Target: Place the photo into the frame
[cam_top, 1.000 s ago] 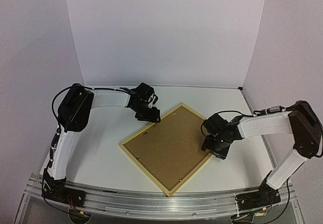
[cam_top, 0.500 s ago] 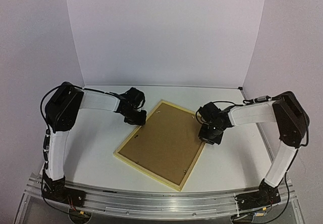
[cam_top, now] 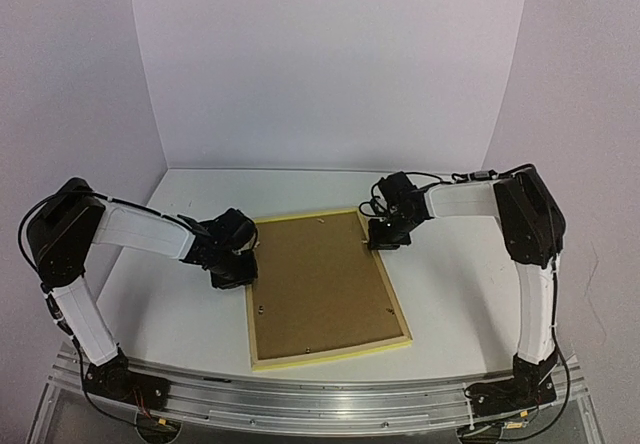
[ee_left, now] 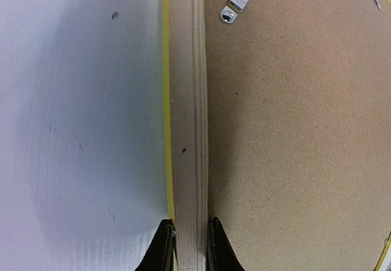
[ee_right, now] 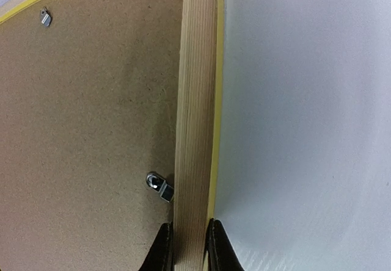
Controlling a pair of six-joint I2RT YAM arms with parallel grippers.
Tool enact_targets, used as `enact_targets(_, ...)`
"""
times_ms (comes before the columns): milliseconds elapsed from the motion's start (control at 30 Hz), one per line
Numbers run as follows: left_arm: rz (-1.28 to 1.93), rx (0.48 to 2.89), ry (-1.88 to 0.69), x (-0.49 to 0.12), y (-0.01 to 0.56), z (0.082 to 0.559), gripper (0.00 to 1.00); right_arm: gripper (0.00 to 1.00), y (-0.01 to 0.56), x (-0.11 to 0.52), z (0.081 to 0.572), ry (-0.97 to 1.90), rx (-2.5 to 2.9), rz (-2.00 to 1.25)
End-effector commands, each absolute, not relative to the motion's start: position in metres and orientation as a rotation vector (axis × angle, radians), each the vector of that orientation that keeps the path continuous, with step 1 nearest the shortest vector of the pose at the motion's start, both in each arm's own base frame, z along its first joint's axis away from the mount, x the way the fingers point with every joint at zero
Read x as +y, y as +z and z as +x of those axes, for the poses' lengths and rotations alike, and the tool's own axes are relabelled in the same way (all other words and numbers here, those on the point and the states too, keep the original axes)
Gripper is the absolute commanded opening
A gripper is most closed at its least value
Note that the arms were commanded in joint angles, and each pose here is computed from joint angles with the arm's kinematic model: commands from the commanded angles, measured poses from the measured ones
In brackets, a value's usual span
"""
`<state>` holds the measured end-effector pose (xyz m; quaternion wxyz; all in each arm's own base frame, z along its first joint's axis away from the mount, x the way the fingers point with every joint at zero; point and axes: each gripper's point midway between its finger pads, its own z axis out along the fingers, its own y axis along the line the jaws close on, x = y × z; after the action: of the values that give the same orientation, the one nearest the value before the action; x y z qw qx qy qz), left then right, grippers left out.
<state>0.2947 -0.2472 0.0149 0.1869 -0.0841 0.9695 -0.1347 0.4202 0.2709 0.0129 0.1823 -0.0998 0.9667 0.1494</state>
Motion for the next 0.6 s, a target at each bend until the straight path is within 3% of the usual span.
enact_targets(0,-0.293,2.960,-0.411,-0.255,-0.013,0.221,0.00,0.08,-0.038,0.283,0.400,0.471,2.826,-0.532)
enact_targets(100,-0.336,2.950,-0.388,-0.248,-0.010,0.218,0.00,0.14,-0.040,0.281,0.409,0.456,2.826,-0.512)
enact_targets(267,-0.368,2.902,-0.358,-0.242,-0.004,0.224,0.00,0.55,-0.006,0.264,0.431,0.293,2.774,-0.400)
enact_targets(367,-0.382,2.892,-0.374,-0.243,-0.003,0.225,0.00,0.66,0.037,0.254,0.442,0.236,2.689,-0.315)
enact_targets(567,-0.410,2.879,-0.431,-0.246,-0.003,0.224,0.00,0.69,0.107,0.264,0.433,0.377,2.592,-0.168)
